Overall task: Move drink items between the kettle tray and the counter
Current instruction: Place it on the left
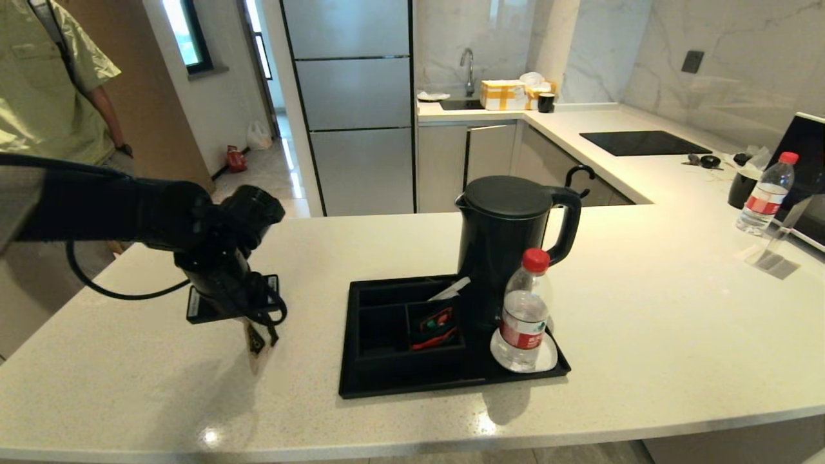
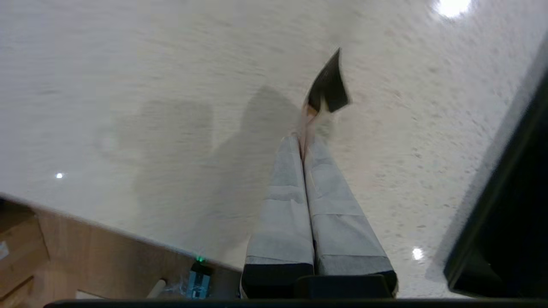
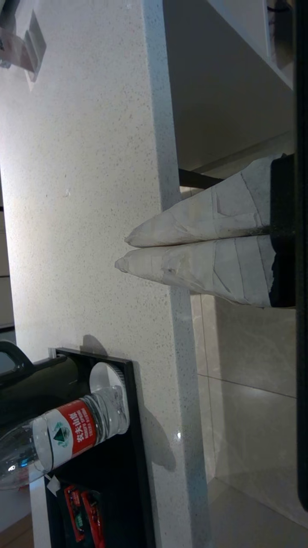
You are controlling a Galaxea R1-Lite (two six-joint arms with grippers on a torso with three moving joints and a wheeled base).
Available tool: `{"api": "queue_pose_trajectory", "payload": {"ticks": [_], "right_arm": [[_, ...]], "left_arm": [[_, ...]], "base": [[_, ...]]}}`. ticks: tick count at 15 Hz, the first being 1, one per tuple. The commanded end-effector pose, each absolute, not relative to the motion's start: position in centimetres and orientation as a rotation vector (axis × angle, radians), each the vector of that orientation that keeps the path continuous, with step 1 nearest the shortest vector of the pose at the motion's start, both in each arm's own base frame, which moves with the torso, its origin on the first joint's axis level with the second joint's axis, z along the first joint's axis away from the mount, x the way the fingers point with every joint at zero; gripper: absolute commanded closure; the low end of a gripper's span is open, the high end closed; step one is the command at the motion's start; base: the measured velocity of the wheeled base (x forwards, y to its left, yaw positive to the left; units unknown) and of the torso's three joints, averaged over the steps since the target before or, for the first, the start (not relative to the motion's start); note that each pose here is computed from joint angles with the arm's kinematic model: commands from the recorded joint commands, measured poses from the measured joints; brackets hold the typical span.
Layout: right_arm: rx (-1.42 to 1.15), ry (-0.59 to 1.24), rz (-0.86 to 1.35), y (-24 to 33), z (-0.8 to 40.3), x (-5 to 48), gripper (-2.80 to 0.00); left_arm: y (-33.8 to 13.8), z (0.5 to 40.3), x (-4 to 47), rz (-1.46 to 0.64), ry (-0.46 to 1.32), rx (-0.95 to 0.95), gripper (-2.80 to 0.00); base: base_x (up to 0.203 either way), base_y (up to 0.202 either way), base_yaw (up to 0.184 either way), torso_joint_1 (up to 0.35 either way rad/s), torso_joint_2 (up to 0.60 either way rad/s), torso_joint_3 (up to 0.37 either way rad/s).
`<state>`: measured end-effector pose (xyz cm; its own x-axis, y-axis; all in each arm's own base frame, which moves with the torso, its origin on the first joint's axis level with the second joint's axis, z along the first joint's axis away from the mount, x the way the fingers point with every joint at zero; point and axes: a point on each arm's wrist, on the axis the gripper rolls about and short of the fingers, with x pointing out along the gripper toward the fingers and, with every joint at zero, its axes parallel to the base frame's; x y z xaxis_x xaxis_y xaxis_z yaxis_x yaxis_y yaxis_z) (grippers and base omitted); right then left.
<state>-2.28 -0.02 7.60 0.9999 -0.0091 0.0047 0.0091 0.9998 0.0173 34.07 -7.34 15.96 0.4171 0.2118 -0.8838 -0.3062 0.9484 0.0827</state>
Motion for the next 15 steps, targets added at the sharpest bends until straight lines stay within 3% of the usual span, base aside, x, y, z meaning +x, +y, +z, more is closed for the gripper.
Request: {"api": "queue_pose_trajectory", "payload": {"ticks": [1,3,4,15], "right_arm": [[0.017,-0.005,-0.009,0.0,7.6,-2.3,0.00],[0.017,-0.005,-0.009,0.0,7.6,-2.3,0.00],[0.017,-0.005,-0.009,0.0,7.6,-2.3,0.00],[0.017,-0.003,-0.009,0.0,7.6,-2.3,0.00]], "left_arm": [[-7.4,13.7,34.6,0.341,1.148,-0.080,0.00],[-7.4,13.2,34.9,0.341,1.156,-0.079,0.00],[-7.4,13.0,35.0,0.343,1.160,-0.076,-2.80],[-7.3,16.4,34.1,0.329,1.059,-0.136,-2.80]], "base": [[0.000,0.000,0.000,0.000,0.00,0.000],[0.000,0.000,0.000,0.000,0.00,0.000],[0.000,0.000,0.000,0.000,0.00,0.000],[0.000,0.000,0.000,0.000,0.00,0.000]]}}
